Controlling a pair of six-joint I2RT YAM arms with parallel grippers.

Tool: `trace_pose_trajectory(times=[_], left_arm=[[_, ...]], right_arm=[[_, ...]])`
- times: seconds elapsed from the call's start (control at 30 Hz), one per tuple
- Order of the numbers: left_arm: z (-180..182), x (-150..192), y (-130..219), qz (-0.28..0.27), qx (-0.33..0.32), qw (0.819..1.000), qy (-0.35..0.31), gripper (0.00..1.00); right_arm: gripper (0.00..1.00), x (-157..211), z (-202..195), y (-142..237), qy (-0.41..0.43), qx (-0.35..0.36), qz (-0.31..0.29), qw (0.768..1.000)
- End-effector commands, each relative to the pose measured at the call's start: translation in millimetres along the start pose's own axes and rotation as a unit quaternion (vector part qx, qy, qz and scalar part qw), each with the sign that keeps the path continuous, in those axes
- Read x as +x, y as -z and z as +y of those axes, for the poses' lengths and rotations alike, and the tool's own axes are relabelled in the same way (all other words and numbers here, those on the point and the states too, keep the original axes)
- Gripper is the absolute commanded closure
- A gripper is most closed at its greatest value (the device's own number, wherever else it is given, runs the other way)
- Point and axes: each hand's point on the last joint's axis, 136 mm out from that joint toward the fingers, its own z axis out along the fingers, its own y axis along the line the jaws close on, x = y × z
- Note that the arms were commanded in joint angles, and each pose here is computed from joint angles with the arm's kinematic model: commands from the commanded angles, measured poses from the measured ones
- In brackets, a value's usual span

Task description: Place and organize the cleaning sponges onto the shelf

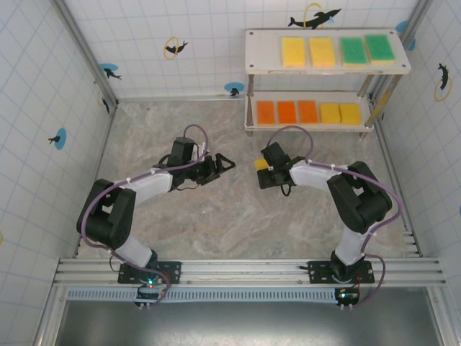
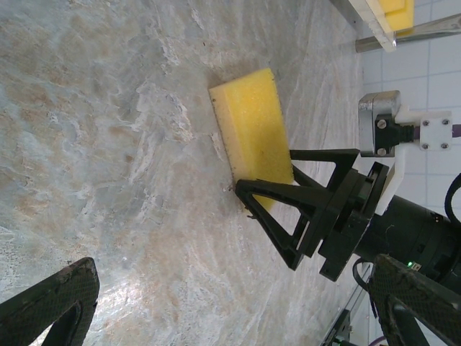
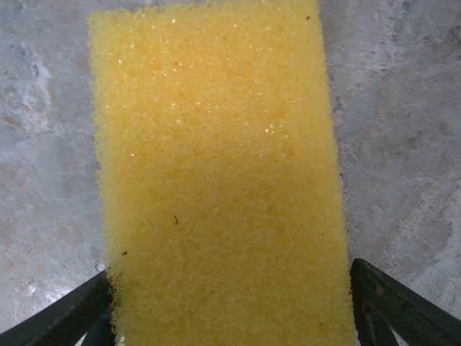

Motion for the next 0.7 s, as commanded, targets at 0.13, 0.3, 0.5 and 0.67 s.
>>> trace_pose_trajectory(times=[0.13,0.3,0.5,0.67], left_arm=[[3.2,1.8,-2.5,0.001,-0.002,1.000,-0.004,0.02],[3.3,3.4,-2.8,0.003,-0.001,1.000,-0.005,0.02],[3.2,2.9,-2.8,0.003,-0.001,1.000,-0.004,0.02],[3.0,1.6,-3.4,0.003,-0.002,1.000,-0.002,0.02]], right_arm=[[0.27,26.3,-7.3,-7.6,-0.011,0.004,0.022,1.000],[0.31,33.6,-9.2,-9.9,-0.019,0.005,0.023,1.000],[0.35,31.4,-7.8,-9.4,-0.023,-0.001,0.007,1.000],[0.37,25.9,-6.1,-4.0,-0.025,-0.009,-0.010,1.000]])
